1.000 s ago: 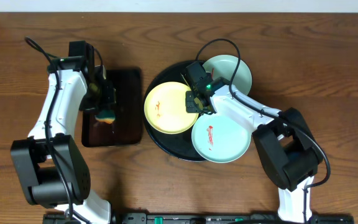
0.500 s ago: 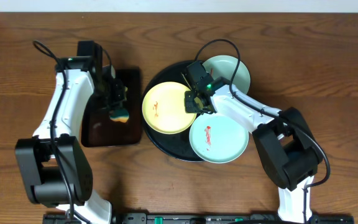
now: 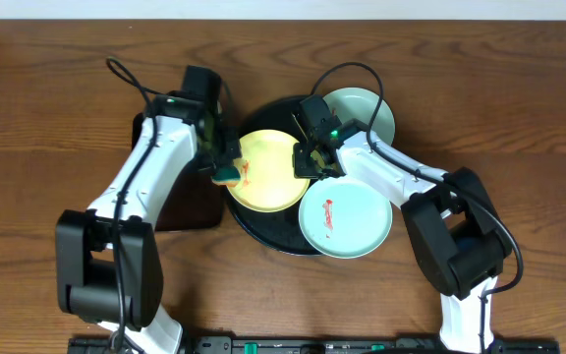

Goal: Clean dirty plates on tray and stack at the side
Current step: 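Scrub the yellow plate with the sponge while the right gripper holds it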

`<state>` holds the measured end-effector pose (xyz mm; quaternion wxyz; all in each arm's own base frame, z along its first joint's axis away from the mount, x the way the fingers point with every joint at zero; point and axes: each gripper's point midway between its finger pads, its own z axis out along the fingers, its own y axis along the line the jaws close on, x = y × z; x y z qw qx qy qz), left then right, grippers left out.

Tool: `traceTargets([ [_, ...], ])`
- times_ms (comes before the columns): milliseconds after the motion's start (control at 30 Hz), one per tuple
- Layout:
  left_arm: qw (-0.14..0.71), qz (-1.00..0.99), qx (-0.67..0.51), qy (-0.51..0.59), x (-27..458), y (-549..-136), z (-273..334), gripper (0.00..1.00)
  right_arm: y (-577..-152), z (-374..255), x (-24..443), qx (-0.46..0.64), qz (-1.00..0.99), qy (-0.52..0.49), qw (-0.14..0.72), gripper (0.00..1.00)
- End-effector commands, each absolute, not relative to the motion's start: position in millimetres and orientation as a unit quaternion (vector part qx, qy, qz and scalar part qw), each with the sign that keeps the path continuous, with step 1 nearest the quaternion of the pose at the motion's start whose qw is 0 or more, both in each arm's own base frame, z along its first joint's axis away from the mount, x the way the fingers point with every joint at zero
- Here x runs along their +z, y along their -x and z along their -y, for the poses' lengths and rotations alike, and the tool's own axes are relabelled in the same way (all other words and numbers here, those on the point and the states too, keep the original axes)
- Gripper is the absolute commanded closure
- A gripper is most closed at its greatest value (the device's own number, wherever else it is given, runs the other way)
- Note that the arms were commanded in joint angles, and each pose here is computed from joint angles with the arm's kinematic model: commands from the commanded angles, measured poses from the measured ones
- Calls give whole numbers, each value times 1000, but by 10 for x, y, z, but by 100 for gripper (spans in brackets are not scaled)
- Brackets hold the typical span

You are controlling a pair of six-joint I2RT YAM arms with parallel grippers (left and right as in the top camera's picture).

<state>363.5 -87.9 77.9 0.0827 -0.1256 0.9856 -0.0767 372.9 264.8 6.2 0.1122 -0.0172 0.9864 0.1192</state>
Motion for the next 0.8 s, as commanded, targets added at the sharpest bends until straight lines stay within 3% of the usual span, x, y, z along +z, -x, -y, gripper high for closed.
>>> traceTargets([
  [0, 89, -985, -25, 144, 614, -3669, 854, 93, -3532, -2775, -115, 141, -987, 35, 64, 99],
  [300, 83, -990, 0, 117, 212, -3757, 1036, 93, -3526, -2658, -149, 133, -989, 23, 53, 99],
  [767, 48, -994, 1, 98, -7, -3668, 1067, 93, -3492, -2631, -167, 130, -990, 13, 45, 99],
])
